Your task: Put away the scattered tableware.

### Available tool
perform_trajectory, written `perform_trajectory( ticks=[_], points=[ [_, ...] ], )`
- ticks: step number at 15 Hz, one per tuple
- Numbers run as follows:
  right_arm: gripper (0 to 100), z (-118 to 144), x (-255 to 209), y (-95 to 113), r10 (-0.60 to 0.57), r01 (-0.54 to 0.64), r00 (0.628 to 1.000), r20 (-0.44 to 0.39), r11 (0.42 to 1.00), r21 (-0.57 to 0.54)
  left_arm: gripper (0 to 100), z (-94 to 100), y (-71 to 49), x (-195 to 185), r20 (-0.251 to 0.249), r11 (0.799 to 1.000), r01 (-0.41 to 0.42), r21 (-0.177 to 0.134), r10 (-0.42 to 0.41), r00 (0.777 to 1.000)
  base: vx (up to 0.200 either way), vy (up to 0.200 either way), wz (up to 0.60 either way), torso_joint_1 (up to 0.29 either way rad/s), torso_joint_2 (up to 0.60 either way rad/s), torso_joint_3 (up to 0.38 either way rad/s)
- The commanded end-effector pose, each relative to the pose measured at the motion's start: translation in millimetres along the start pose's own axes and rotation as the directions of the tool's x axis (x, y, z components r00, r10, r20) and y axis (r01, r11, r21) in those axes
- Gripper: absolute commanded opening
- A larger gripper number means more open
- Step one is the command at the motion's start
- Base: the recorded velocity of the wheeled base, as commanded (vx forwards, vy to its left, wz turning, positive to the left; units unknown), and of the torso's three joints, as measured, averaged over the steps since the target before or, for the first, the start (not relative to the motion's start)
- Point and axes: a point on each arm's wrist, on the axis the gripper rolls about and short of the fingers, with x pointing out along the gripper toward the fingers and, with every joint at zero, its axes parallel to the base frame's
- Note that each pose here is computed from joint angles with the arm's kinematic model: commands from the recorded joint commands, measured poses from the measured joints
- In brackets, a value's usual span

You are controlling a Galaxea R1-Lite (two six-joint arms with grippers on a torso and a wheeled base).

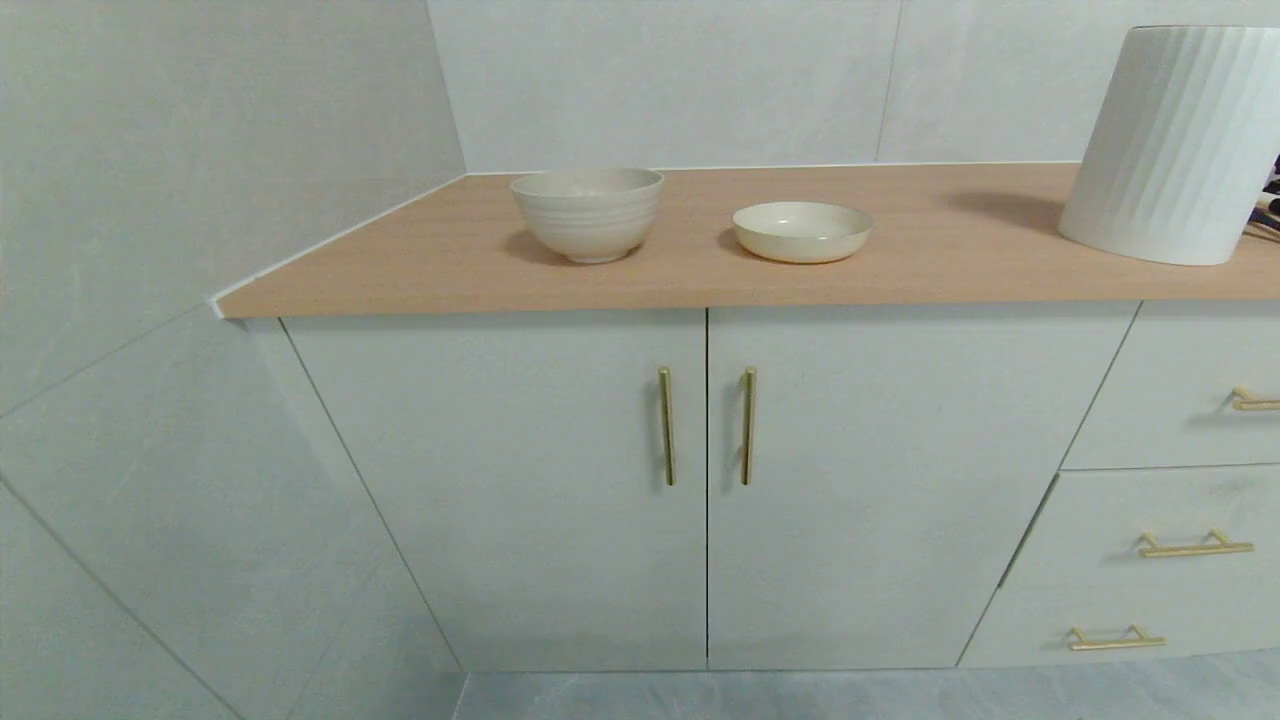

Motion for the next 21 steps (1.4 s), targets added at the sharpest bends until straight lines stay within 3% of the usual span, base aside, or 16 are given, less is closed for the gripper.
perform_trajectory(
  ticks=[1,4,5,6,9,12,13,17,21],
  points=[
    [100,0,0,0,0.000,0.000,1.000,-0.002,1.000,-0.001,100,0.0,0.0,0,0.000,1.000,-0.001,0.000,0.001,1.000,0.000,0.000,0.00,0.000,0.00,0.000],
    [100,6,-1,0,0.005,-0.005,1.000,0.026,1.000,-0.006,100,0.0,0.0,0,0.000,1.000,-0.001,0.000,0.001,1.000,0.000,0.000,0.00,0.000,0.00,0.000],
    [100,36,-7,1,0.050,-0.051,0.995,0.088,0.999,0.009,100,0.0,0.0,0,0.000,1.000,-0.001,0.000,0.001,1.000,0.000,0.000,0.00,0.000,0.00,0.000],
    [100,65,-3,2,0.125,-0.127,0.989,0.077,0.991,0.027,100,0.0,0.0,0,0.000,1.000,-0.001,0.000,0.001,1.000,0.000,0.000,0.00,0.000,0.00,0.000],
    [100,111,41,11,0.314,-0.313,0.944,-0.103,0.949,0.029,100,0.0,0.0,0,0.000,1.000,-0.001,0.000,0.001,1.000,0.000,0.000,0.00,0.000,0.00,0.000],
    [100,148,114,29,0.443,-0.424,0.861,-0.248,0.896,0.128,100,0.0,0.0,0,0.000,1.000,-0.001,0.000,0.001,1.000,0.000,0.000,0.00,0.000,0.00,0.000],
    [100,153,144,42,0.491,-0.468,0.824,-0.283,0.871,0.148,100,0.0,0.0,0,0.000,1.000,-0.001,0.000,0.001,1.000,0.000,0.000,0.00,0.000,0.00,0.000],
    [100,152,227,92,0.576,-0.533,0.732,-0.364,0.817,0.222,100,0.0,0.0,0,0.000,1.000,-0.001,0.000,0.001,1.000,0.000,0.000,0.00,0.000,0.00,0.000],
    [100,141,282,141,0.637,-0.597,0.670,-0.381,0.768,0.234,100,0.0,0.0,0,0.000,1.000,-0.001,0.000,0.001,1.000,0.000,0.000,0.00,0.000,0.00,0.000]
  ],
)
